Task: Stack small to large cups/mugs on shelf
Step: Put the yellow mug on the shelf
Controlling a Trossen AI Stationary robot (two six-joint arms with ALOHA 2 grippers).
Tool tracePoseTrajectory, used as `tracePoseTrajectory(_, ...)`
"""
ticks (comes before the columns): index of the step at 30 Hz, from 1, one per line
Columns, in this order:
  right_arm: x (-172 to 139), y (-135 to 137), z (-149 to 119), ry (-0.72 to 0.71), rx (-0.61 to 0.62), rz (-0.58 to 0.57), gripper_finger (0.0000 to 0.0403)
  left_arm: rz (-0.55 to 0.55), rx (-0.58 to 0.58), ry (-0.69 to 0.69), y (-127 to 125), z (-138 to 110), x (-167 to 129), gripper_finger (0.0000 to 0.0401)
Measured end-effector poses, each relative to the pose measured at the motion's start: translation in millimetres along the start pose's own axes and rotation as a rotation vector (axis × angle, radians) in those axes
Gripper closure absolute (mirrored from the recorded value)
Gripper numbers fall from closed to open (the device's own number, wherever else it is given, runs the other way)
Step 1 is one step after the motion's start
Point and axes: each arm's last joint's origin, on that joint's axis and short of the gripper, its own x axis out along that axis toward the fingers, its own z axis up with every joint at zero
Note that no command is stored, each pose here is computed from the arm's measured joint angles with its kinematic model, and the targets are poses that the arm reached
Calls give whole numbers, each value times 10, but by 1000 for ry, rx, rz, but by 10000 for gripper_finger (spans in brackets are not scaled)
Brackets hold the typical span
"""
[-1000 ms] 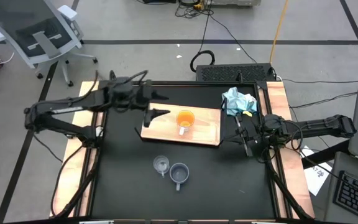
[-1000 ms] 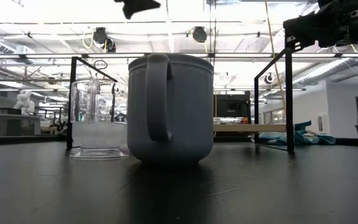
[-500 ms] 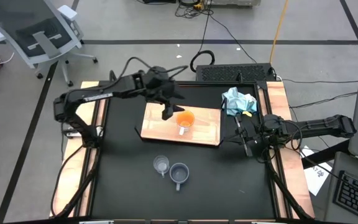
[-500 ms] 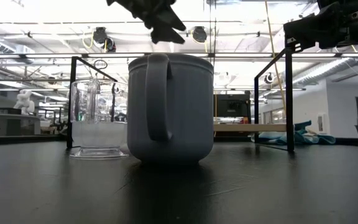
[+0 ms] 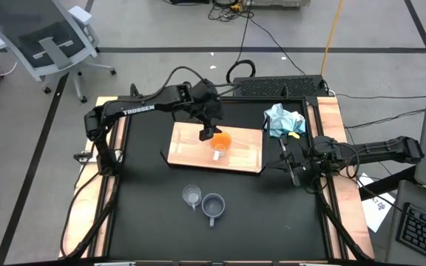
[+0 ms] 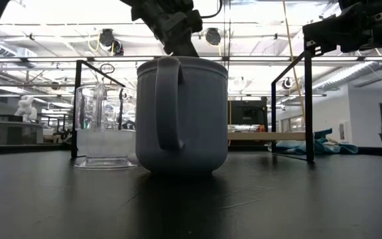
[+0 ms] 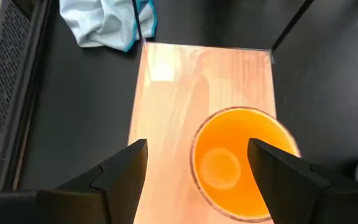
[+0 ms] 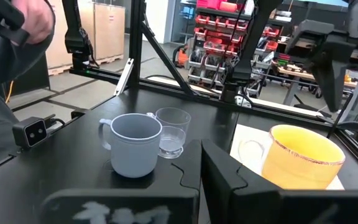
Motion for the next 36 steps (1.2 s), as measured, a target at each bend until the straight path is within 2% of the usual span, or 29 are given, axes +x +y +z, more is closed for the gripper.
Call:
tracePoseTrajectory(8, -1, -1, 22, -23, -19, 2, 403, -14, -38, -3, 95, -38, -30, 121)
tracePoseTrajectory(17, -29, 0, 80, -79, -6, 2, 403, 0, -18, 19, 112, -62, -36, 121)
tracePoseTrajectory(24, -32, 95, 96, -103, 25, 204, 403, 0, 4, 18, 117, -63, -37, 121)
tracePoseTrajectory(32, -15, 262, 111, -110, 16, 316, 403, -8, 19, 36, 101, -77, -34, 121)
tracePoseTrajectory(36, -5, 305, 98, -94, 5, 306, 403, 15, 25, 61, 108, -95, 0, 121)
